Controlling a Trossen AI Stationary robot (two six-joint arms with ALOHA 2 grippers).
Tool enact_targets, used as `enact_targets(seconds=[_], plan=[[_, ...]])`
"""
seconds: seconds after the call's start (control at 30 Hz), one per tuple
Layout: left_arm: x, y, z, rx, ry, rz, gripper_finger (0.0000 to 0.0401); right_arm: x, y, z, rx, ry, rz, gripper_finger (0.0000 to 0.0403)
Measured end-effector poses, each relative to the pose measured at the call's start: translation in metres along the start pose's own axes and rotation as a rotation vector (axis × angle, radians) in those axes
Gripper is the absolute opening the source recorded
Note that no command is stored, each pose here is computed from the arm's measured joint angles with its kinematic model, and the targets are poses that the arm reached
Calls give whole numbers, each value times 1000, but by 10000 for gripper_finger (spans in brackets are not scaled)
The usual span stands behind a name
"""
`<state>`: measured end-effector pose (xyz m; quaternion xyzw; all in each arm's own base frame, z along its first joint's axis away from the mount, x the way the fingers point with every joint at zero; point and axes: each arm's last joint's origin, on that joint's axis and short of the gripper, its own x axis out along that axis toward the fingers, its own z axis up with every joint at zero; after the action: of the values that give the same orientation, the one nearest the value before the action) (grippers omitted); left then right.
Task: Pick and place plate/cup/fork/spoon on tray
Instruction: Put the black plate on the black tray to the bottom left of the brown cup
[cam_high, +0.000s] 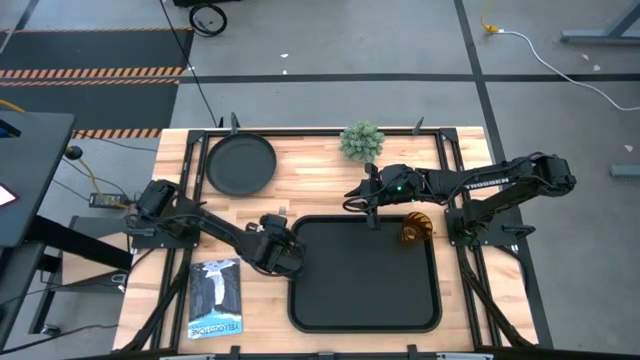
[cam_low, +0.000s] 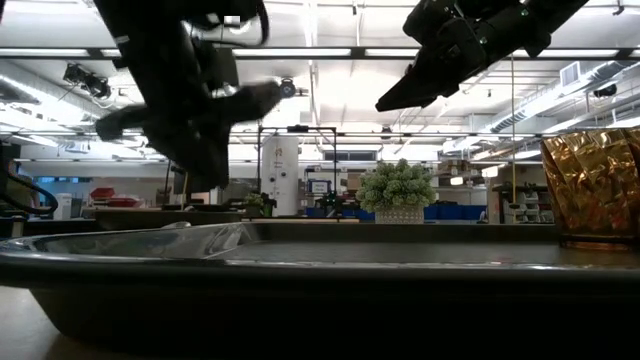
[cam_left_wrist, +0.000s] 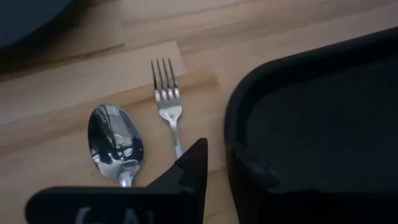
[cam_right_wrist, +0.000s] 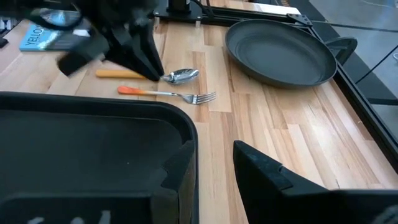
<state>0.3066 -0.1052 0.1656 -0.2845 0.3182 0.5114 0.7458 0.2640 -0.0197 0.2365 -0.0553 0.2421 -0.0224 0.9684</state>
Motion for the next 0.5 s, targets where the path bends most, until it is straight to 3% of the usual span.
enact_targets(seconds=[0.23, 0.5], plan=[[22, -1, -9, 34, 96, 80, 105, 0, 0, 0, 0, -4, 9, 116], [30, -1, -5, 54, 128, 99, 110, 0, 1, 2, 4, -25, 32, 116]])
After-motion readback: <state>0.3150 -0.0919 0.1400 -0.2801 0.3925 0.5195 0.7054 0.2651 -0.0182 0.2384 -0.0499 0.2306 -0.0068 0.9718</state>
